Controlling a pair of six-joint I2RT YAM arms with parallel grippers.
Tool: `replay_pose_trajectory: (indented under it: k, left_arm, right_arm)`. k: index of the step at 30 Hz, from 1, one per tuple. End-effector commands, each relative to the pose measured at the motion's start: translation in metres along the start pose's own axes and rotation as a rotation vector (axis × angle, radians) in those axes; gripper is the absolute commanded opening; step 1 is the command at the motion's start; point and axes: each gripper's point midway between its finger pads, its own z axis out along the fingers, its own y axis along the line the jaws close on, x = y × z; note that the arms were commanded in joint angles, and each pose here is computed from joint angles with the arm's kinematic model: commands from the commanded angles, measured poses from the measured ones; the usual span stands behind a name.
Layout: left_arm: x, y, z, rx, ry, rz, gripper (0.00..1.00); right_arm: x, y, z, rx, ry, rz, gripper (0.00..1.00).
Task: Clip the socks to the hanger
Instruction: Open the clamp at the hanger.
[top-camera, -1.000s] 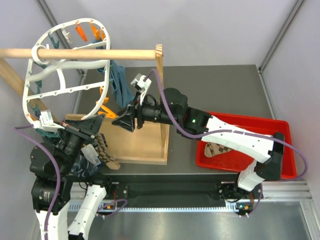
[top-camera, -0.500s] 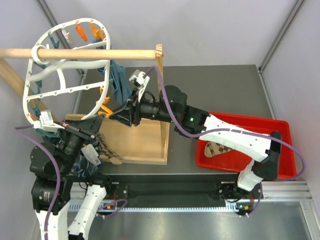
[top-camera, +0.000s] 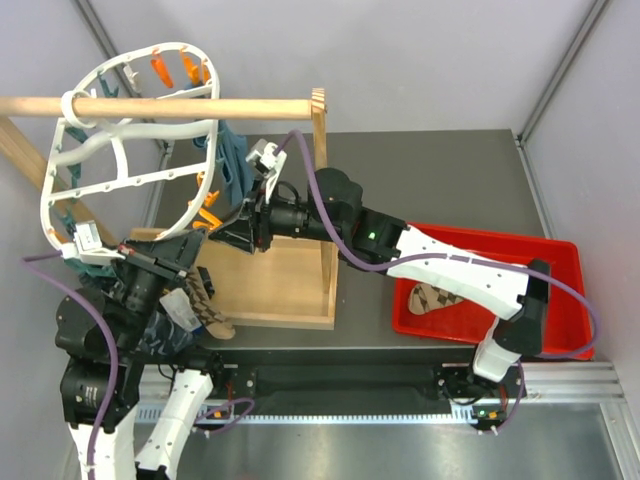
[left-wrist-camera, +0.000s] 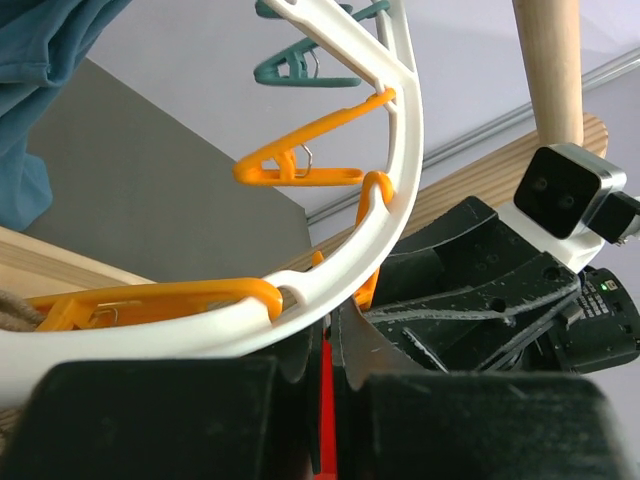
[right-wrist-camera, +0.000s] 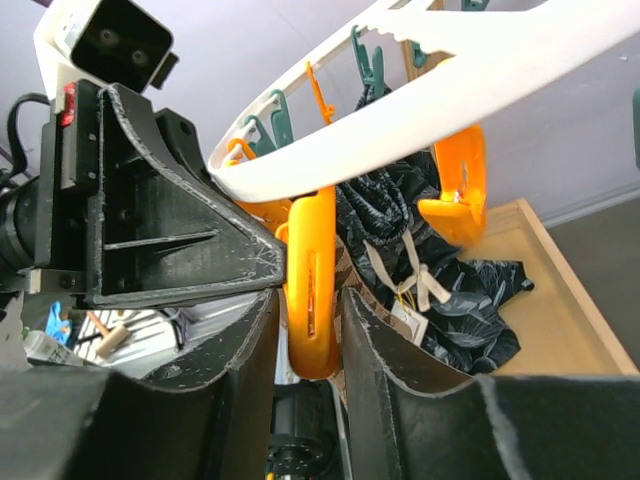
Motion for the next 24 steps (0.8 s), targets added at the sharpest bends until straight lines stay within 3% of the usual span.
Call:
replay_pose_trajectory:
  k: [1, 3, 6, 8, 9, 13, 17, 24]
  left_arm:
    - [-0.003, -0.028, -0.001, 0.104, 0.017, 0.024, 0.0]
    - [-0.003, -0.028, -0.001, 0.107, 0.019, 0.02, 0.0]
    - [-0.004, -0.027, -0.003, 0.091, 0.02, 0.018, 0.03]
    - [-0.004, -0.03, -0.006, 0.095, 0.023, 0.018, 0.18]
    - [-0.004, -0.029, -0.007, 0.086, 0.022, 0.017, 0.32]
    - [-0.009, -0.033, -0.016, 0.088, -0.005, 0.009, 0.55]
    - [-0.013, -0.034, -0.015, 0.079, -0.024, 0.002, 0.63]
    - [-0.005, -0.013, 0.003, -0.012, 0.027, -0.032, 0.67]
  right_arm:
    - [-0.025, 0.02, 0.003, -0.059, -0.055, -0.03, 0.3]
    - [-0.025, 0.018, 0.003, -0.043, -0.054, -0.033, 0.14]
    - [-0.023, 0.015, 0.004, -0.021, -0.049, -0.06, 0.0]
    - [-0.028, 0.014, 0.005, 0.014, -0.061, -0.107, 0.0]
    - [-0.017, 0.009, 0.006, 0.039, -0.019, -0.114, 0.0]
    - [-0.018, 0.007, 0.007, 0.112, -0.016, -0.215, 0.0]
    - [-0.017, 0.002, 0.005, 0.151, -0.007, -0.262, 0.0]
    - [-0.018, 0.003, 0.002, 0.175, -0.017, -0.303, 0.0]
